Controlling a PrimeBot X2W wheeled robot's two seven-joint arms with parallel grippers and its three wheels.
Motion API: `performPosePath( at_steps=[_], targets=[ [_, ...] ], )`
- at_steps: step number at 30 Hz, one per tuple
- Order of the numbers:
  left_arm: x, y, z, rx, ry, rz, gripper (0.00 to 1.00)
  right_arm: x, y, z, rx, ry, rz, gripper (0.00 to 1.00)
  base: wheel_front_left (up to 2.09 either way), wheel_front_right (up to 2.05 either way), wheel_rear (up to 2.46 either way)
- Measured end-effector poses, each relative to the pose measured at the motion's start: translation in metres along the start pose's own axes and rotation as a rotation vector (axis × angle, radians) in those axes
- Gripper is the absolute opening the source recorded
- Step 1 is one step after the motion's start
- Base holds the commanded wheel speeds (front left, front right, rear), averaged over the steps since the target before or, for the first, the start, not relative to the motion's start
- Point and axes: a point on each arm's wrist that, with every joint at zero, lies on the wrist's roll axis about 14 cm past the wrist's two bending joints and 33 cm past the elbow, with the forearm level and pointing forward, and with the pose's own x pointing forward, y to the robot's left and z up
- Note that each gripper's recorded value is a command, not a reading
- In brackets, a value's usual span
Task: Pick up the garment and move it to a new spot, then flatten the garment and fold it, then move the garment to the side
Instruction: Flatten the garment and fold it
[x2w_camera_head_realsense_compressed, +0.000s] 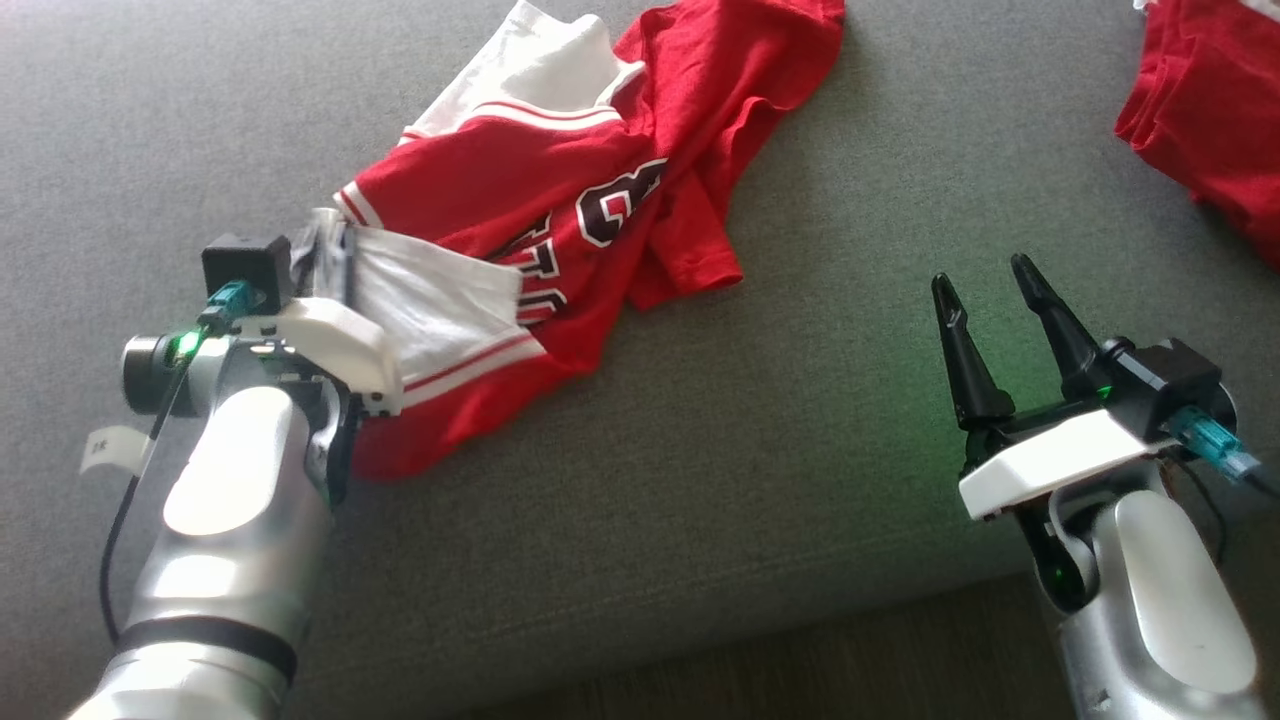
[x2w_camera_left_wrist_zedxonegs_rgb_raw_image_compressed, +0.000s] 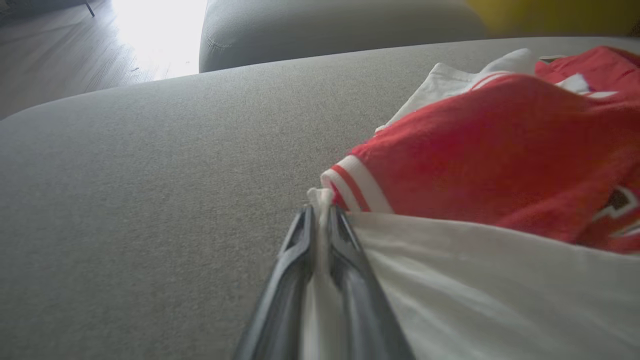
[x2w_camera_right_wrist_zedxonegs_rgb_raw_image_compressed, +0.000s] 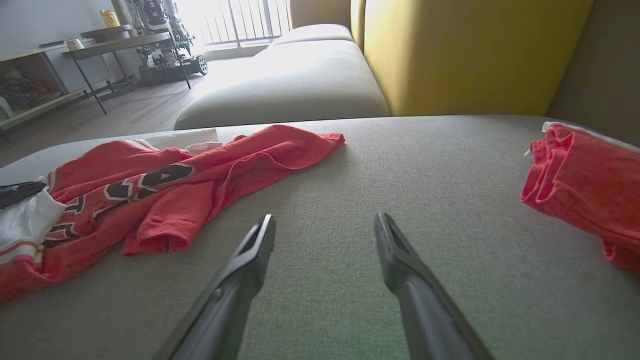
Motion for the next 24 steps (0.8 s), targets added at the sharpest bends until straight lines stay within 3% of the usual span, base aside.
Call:
performPosePath(
  at_steps=[9,17,24],
  targets=[
    [-0.007,0.002,0.042,-0.009,-0.131,0.007,0.00,0.002,0.007,0.001,0.006,-0.003,0.018,1.00,0.00,0.00,0.00],
    [-0.039,0.016,0.063,-0.002,-0.225,0.060,0.00,0.006,0.027,0.012,0.004,-0.033,0.072,1.00,0.00,0.00,0.00],
    [-0.061,0.048,0.134,0.028,-0.436,0.176,0.00,0.006,0.043,0.023,0.006,-0.060,0.118,1.00,0.00,0.00,0.00]
  ],
)
